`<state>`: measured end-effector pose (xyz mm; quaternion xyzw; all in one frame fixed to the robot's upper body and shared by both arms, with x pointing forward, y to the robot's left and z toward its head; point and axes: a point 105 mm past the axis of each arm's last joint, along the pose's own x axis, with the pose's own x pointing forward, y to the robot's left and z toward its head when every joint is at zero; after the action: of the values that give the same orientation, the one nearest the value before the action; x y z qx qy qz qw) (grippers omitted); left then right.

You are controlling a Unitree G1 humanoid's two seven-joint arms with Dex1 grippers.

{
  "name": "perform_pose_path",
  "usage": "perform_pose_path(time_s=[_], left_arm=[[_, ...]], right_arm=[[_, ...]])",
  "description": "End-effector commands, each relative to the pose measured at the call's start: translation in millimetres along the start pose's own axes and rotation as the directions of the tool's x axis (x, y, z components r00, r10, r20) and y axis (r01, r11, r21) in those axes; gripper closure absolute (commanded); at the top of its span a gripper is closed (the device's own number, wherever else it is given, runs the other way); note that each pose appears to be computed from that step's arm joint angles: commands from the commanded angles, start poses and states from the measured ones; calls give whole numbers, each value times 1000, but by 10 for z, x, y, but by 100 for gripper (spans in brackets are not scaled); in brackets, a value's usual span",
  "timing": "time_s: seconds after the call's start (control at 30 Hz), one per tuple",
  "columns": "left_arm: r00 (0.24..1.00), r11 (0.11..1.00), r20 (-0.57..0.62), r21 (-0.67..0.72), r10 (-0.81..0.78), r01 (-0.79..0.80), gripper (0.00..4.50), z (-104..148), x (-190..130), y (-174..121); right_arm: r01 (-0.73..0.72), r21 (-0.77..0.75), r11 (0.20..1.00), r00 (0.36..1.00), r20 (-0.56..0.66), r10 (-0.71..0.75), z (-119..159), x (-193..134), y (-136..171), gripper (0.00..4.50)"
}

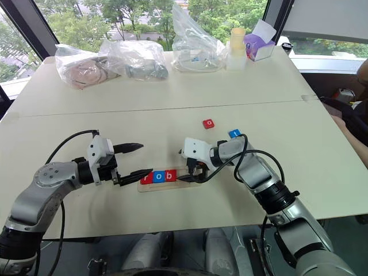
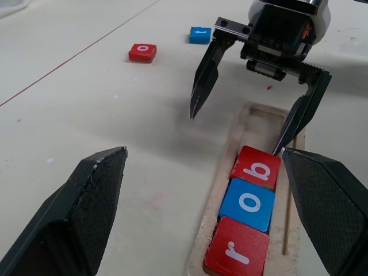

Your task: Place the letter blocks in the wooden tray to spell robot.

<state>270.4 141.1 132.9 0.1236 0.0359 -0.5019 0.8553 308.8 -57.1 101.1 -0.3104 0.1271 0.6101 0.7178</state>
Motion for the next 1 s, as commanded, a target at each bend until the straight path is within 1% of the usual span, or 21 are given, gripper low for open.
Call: perform_pose_path(time_s=[0.03,0.1,0.2,0.3,0.33,0.43,0.5,0.63,0.73,0.87,0.97,1.0], left_arm=[[1000,999,25,32,-5,5,0,108,-5,-18],[1000,1000,25,31,-5,4,0,108,-6,-17],[1000,1000,24,30,-2,2,0,103,-9,-11],[1000,999,28,32,-1,0,0,106,-1,-8],[1000,999,30,33,-1,0,0,108,4,-7],[999,999,34,35,-1,0,0,112,27,3],[999,999,36,36,-1,0,0,118,33,8],[999,999,37,38,2,-3,0,118,32,9],[999,999,35,36,5,-6,0,113,24,2],[999,999,34,34,9,-10,0,110,17,-2],[999,999,33,34,12,-13,0,109,15,0],[999,999,33,35,13,-14,0,110,15,2]], right_arm=[[48,-103,994,999,-13,-49,99,-103,-123,2],[95,-115,989,995,-21,-99,102,-225,-237,2],[189,-54,981,982,41,-187,274,-498,-456,2],[304,50,951,950,61,-307,341,-616,-712,2],[353,94,931,933,47,-358,321,-616,-809,2],[520,217,826,853,-91,-513,100,-583,-1095,2],[587,260,767,809,-153,-568,5,-573,-1196,2],[646,385,659,759,-233,-608,-127,-509,-1276,2],[680,423,598,729,-301,-615,-245,-465,-1276,2],[692,484,535,712,-340,-614,-325,-449,-1278,2],[687,529,498,713,-357,-604,-361,-426,-1266,2],[682,545,488,715,-360,-598,-367,-412,-1256,27]])
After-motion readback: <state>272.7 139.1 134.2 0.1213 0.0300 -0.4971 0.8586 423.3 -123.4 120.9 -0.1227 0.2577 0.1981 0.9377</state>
